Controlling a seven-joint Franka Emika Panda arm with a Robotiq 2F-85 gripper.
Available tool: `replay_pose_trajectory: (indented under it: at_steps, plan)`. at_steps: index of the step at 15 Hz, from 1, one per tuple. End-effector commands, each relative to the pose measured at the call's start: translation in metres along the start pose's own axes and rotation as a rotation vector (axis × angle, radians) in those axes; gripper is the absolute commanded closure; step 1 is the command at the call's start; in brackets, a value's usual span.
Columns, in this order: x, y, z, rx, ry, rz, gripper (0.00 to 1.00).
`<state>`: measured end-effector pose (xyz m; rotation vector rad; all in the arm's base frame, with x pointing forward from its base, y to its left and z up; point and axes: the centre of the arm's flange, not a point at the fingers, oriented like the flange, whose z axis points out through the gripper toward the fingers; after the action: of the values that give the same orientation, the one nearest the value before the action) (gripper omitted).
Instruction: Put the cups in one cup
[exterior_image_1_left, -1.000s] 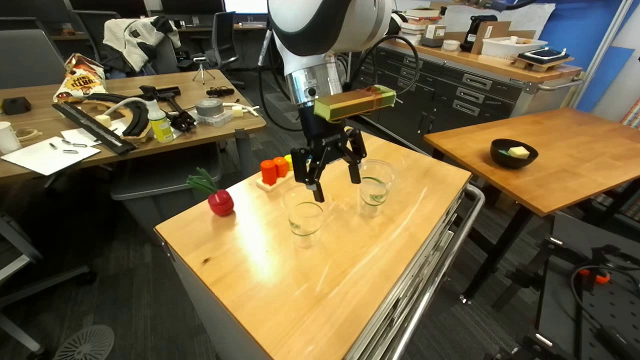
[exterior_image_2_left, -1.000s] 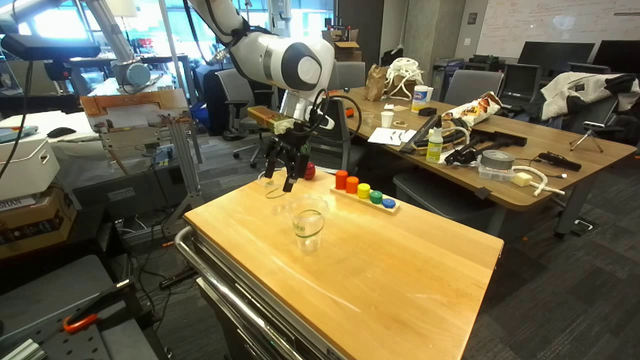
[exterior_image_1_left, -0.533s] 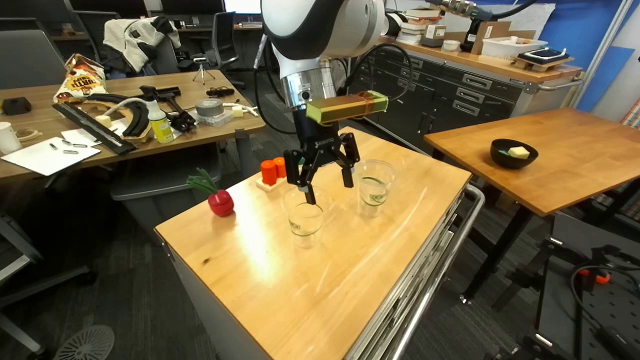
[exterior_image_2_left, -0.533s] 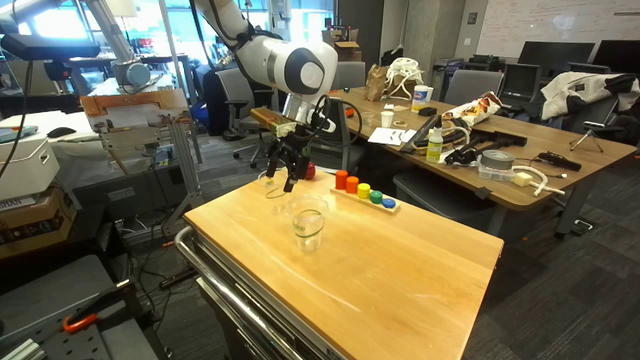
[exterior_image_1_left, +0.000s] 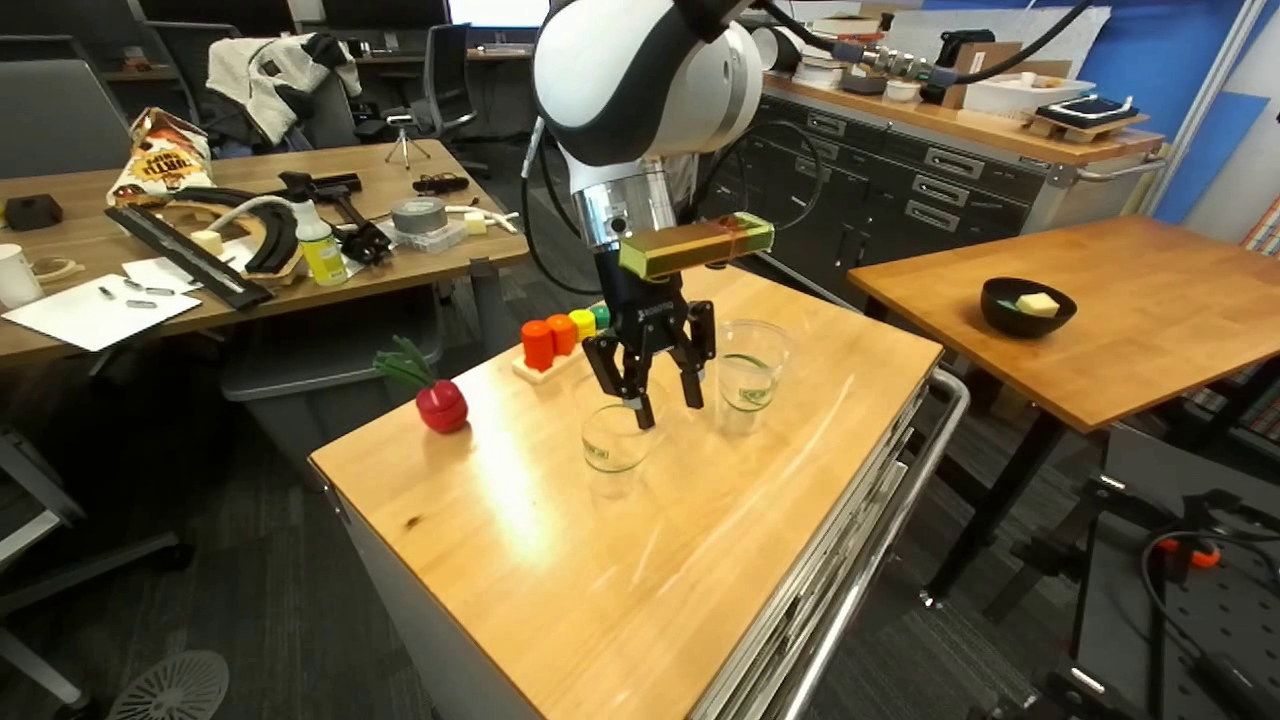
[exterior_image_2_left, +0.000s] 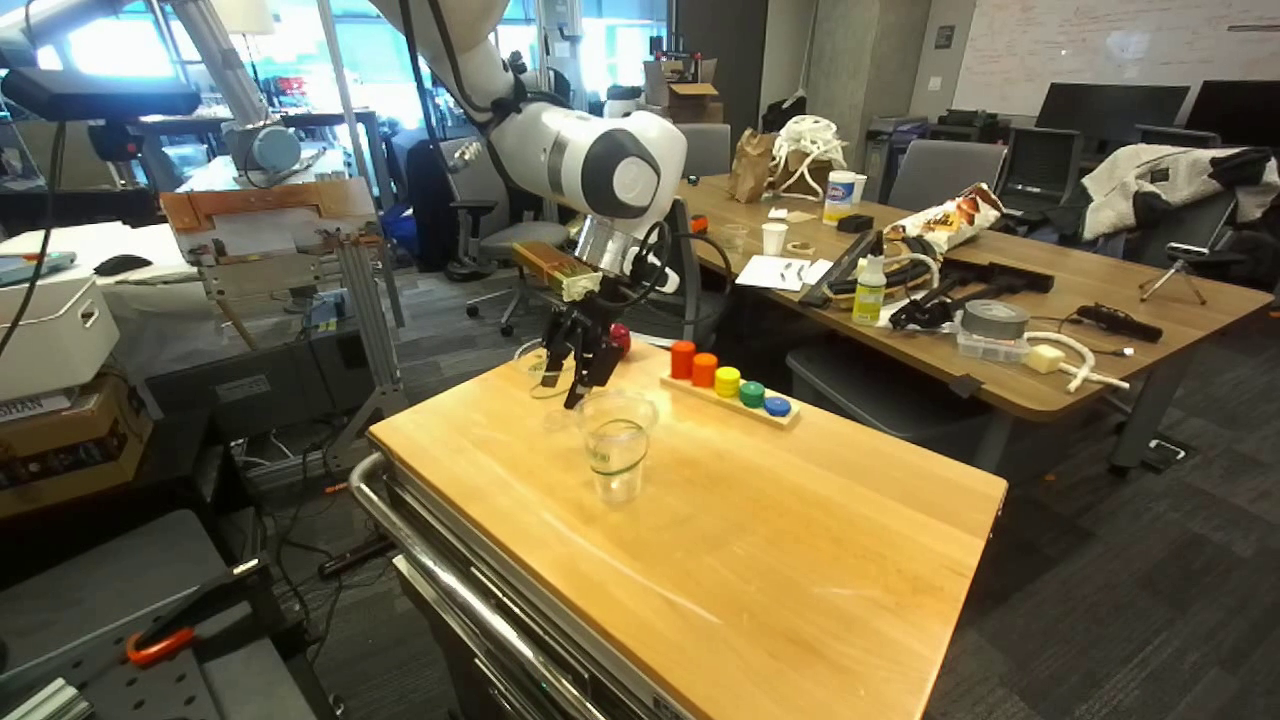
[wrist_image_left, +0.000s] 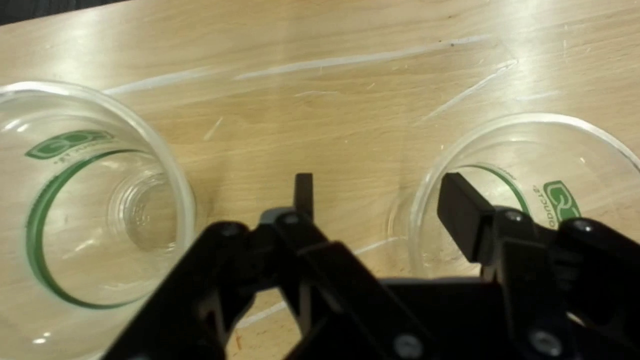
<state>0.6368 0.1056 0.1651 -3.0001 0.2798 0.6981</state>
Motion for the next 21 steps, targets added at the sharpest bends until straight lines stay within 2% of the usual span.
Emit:
replay_pose_trajectory:
  at_steps: [1,4,6,14,19,21]
  plan:
    - [0.015,-0.011,-0.001,0.027,0.003,-0.017,0.65]
    - [0.018,-0.019,-0.005,0.035,0.017,-0.022,0.89]
    - [0.016,-0.021,-0.013,0.042,0.024,-0.012,1.0]
    - [0.001,-0.011,-0.061,0.071,0.073,0.027,0.99]
    - [-0.027,0.031,-0.136,0.094,0.18,0.115,0.99]
    - [-0.04,0.061,-0.161,0.098,0.223,0.168,0.99]
